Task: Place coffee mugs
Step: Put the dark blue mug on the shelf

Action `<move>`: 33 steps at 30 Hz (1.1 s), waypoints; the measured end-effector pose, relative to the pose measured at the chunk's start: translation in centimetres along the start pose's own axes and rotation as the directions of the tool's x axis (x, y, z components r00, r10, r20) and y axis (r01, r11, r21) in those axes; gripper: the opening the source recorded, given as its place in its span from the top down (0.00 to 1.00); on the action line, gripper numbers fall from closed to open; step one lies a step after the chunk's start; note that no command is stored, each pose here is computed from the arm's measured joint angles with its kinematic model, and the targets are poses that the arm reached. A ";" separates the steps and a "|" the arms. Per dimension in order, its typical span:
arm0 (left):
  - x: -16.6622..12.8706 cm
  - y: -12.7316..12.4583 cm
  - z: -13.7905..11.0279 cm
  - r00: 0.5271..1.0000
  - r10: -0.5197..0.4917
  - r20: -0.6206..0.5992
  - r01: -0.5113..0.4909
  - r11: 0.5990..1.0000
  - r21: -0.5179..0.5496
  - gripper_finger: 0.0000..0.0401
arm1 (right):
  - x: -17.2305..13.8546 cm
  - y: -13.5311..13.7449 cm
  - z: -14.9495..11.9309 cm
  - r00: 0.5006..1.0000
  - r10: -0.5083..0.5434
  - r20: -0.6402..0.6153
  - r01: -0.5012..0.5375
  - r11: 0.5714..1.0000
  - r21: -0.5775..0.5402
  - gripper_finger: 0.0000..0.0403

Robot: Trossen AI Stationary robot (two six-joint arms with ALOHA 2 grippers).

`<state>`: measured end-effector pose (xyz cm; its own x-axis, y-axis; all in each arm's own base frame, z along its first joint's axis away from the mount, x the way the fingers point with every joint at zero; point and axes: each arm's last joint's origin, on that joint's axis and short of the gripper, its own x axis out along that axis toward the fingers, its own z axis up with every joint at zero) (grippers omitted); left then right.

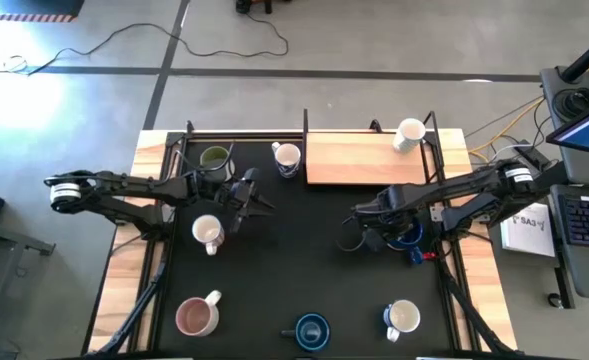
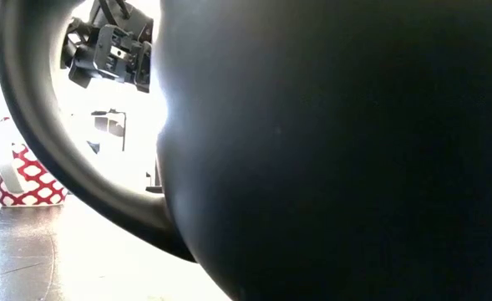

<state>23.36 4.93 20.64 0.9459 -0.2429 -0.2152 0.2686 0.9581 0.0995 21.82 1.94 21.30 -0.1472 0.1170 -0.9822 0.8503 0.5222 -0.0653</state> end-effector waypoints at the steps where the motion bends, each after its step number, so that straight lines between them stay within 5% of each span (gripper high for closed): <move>1: 0.0 0.0 0.0 1.000 0.000 0.000 0.000 1.000 0.000 0.80 | 0.1 0.0 0.0 1.000 0.001 0.006 -0.001 1.000 -0.001 0.74; 9: 0.0 0.0 0.0 1.000 0.000 0.000 0.000 1.000 0.000 0.80 | 0.6 0.4 0.3 0.998 0.042 0.049 -0.038 0.997 -0.073 0.95; 20: 0.0 0.0 0.0 1.000 0.002 0.000 -0.002 1.000 0.002 0.80 | -1.5 0.6 1.4 0.988 0.095 0.126 -0.067 0.975 -0.210 0.96; 33: 0.0 0.1 0.0 1.000 0.025 -0.004 -0.025 1.000 -0.007 0.80 | -5.9 -1.6 4.8 0.965 0.050 0.257 0.062 0.910 -0.410 0.97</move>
<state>23.38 5.01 20.65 0.9517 -0.2179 -0.2163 0.2434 0.9649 0.0985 23.80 -3.64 26.35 0.0308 -0.0780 -0.9965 0.5579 0.8285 -0.0476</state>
